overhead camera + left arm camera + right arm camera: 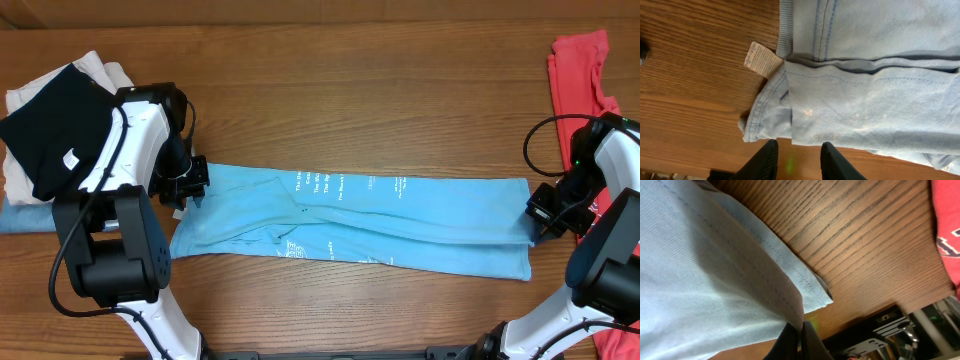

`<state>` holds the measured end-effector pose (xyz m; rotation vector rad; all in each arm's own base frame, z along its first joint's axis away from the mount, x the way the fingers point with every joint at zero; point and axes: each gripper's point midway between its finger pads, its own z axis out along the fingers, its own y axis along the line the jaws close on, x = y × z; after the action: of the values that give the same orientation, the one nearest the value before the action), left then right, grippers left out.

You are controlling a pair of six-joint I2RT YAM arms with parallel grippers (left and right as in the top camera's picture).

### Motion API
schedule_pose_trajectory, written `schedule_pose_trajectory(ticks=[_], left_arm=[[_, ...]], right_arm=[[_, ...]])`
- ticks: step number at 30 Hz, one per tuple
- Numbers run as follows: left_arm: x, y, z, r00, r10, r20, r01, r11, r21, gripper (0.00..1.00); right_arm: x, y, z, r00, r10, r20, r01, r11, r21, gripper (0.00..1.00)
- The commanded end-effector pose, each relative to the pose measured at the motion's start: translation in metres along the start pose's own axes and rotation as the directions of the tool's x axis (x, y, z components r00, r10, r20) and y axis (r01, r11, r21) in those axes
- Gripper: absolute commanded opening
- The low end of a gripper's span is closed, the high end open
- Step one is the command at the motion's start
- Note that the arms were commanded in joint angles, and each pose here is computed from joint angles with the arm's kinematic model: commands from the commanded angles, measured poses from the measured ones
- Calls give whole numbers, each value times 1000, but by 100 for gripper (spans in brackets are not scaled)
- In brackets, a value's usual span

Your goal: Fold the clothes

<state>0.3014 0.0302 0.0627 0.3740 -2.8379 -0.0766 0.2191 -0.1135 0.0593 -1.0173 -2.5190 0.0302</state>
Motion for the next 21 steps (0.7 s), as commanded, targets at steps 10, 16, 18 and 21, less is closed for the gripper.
schedule_pose_trajectory(ticks=[10,16,18,21], left_arm=[[-4,-2,-6,999,-18,42,17,1000,17,32],[-4,-2,-6,999,-18,43,17,1000,18,32],[-4,-2,-6,999,-18,43,17,1000,18,32],[-4,-2,-6,999,-18,43,17,1000,18,33]], right_arm=[[12,-7,21,999,34,-32,-33,999,19,4],[11,-5,32,999,38,-29,-38,999,10,5],[9,-4,32,999,38,-21,-38,999,6,21],[7,-3,32,999,38,-11,-38,999,0,38]])
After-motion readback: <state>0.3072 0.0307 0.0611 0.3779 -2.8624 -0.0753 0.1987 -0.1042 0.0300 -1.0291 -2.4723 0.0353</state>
